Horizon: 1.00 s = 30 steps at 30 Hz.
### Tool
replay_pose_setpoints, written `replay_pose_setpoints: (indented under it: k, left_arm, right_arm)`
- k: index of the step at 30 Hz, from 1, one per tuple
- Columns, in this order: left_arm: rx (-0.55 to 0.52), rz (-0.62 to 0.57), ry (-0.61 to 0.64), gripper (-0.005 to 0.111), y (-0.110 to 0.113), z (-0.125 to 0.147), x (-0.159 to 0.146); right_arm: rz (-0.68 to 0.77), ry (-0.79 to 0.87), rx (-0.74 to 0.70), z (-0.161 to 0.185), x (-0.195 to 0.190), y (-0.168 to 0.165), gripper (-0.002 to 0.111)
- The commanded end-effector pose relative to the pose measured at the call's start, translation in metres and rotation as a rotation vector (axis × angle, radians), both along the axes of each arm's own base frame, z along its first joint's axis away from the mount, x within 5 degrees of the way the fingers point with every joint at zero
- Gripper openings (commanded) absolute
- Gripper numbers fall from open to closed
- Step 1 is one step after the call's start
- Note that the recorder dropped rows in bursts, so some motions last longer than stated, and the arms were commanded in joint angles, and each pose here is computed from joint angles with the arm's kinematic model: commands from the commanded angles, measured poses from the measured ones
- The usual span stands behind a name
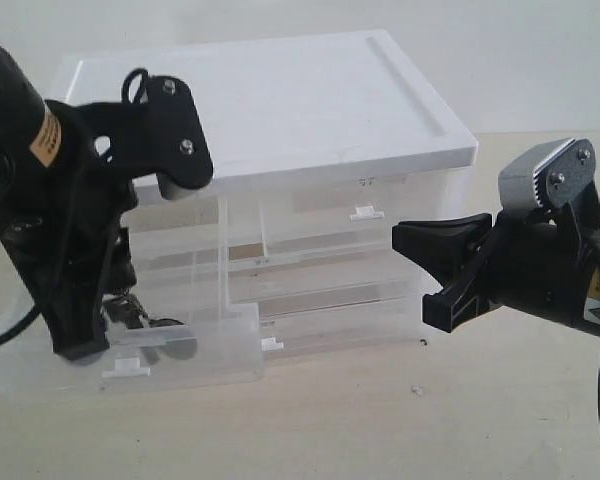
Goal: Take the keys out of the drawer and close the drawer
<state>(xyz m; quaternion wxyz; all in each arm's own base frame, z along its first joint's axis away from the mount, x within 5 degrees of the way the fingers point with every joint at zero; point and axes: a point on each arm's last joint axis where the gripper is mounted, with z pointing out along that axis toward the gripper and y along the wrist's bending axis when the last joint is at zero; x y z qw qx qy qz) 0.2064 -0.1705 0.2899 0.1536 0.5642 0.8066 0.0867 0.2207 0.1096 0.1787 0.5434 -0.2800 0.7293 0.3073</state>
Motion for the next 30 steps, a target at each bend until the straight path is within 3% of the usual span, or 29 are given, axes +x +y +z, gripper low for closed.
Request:
replay_pose_setpoints:
  k: [1, 8, 12, 18, 23, 30]
  left_arm:
    - [-0.087, -0.017, -0.131, 0.004, 0.003, 0.032, -0.002]
    - [-0.204, -0.084, -0.211, 0.004, 0.004, 0.058, -0.021]
    - [-0.295, -0.199, -0.273, 0.004, -0.014, 0.082, -0.041]
    - [-0.385, -0.310, -0.350, 0.004, -0.043, 0.103, -0.045]
    - [-0.393, -0.339, -0.356, 0.004, -0.067, 0.088, -0.031]
    - [-0.265, -0.351, -0.276, 0.004, -0.093, 0.044, -0.011]
  right_arm:
    - [0.006, -0.006, 0.009, 0.001, 0.001, 0.000, 0.000]
    - [0.006, -0.006, 0.009, 0.001, 0.001, 0.000, 0.000]
    - [0.006, -0.006, 0.009, 0.001, 0.001, 0.000, 0.000]
    - [0.004, -0.002, 0.005, 0.001, 0.001, 0.000, 0.000]
    - [0.003, -0.001, 0.003, 0.001, 0.001, 0.000, 0.000]
    - [0.003, -0.001, 0.003, 0.001, 0.001, 0.000, 0.000]
